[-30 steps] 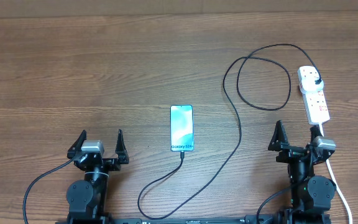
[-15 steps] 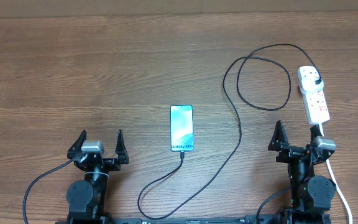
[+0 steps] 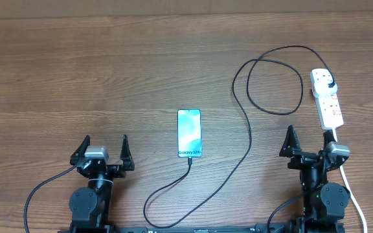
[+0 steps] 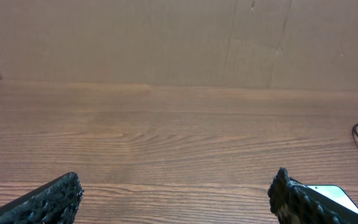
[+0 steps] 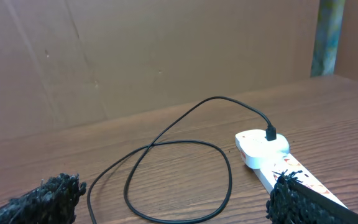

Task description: Plug charger to phone and switch on socket

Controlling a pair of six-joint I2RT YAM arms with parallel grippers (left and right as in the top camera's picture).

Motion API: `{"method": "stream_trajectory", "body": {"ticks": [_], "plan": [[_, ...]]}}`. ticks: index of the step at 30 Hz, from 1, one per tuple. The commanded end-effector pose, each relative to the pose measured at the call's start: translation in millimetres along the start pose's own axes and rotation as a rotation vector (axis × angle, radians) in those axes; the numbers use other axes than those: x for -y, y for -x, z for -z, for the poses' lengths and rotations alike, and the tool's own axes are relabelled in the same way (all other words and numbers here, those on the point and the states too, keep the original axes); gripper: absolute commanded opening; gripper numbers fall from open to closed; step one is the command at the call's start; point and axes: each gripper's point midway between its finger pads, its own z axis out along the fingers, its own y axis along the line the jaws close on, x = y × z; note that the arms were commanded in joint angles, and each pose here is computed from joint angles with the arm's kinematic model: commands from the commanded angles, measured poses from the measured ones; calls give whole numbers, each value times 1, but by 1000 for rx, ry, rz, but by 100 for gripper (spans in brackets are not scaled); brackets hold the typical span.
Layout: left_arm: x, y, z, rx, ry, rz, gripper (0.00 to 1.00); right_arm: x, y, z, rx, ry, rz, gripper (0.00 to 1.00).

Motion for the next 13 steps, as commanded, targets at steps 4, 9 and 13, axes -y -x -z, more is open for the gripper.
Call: {"method": "stream_trajectory", "body": {"ticks": [4, 9, 13], "plan": [[-1, 1, 0, 7, 1, -11, 99, -1, -2, 0, 2, 6, 4, 100], [-1, 1, 0, 7, 1, -10, 100, -1, -2, 0, 2, 6, 4, 100], [-1, 1, 0, 7, 1, -11, 99, -1, -2, 0, 2, 6, 4, 100]]}}
